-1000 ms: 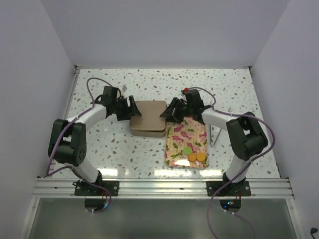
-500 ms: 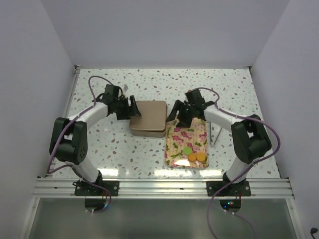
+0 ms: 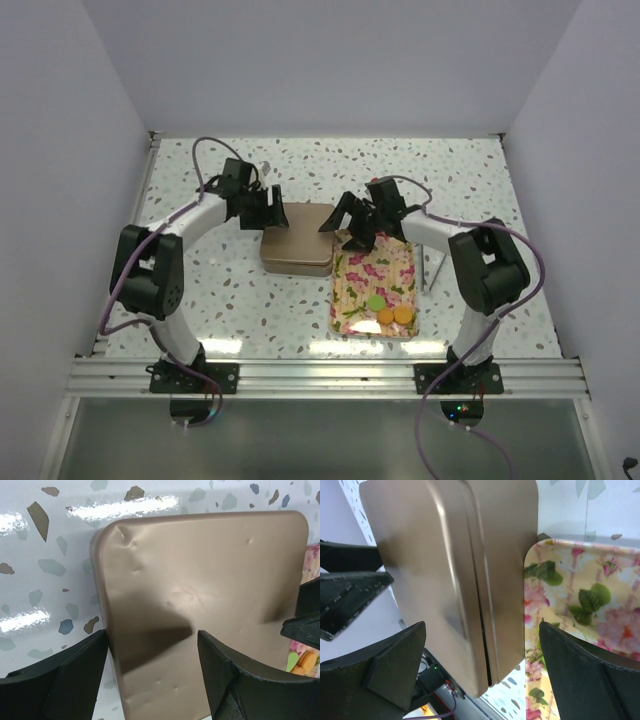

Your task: Pack the cookies

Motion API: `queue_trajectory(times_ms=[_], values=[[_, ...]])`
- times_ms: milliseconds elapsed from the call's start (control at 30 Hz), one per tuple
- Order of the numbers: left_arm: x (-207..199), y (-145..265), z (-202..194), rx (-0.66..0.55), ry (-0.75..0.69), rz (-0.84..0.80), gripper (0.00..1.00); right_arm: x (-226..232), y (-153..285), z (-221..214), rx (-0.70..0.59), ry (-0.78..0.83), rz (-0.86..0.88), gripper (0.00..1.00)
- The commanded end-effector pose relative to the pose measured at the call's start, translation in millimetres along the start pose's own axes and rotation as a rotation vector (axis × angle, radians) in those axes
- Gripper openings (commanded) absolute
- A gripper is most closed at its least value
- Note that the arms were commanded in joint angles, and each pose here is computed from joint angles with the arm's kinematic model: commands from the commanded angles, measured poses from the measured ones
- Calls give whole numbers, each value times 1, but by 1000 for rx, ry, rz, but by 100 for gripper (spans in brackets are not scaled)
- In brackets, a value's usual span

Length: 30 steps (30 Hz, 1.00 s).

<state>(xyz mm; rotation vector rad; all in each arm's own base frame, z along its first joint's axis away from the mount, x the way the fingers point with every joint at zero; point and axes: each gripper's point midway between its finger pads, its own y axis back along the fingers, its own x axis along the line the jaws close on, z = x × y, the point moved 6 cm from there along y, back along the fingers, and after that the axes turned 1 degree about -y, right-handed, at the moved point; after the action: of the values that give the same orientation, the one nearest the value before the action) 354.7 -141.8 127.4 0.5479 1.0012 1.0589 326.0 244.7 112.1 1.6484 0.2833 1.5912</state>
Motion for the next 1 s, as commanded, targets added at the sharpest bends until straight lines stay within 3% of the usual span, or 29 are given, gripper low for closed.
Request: queue_trajectory(times_ms=[0, 433, 667, 967], values=[[-6, 0, 5, 4, -49, 15, 76, 21, -4, 14, -20, -1, 83, 99], [-31, 10, 24, -18, -100, 68, 77, 32, -7, 20, -26, 5, 126, 99], [-27, 7, 17, 10, -93, 100, 77, 25, -1, 18, -9, 30, 40, 99], [-15, -4, -1, 56, -81, 132, 76, 22, 2, 0, 21, 31, 56, 98]])
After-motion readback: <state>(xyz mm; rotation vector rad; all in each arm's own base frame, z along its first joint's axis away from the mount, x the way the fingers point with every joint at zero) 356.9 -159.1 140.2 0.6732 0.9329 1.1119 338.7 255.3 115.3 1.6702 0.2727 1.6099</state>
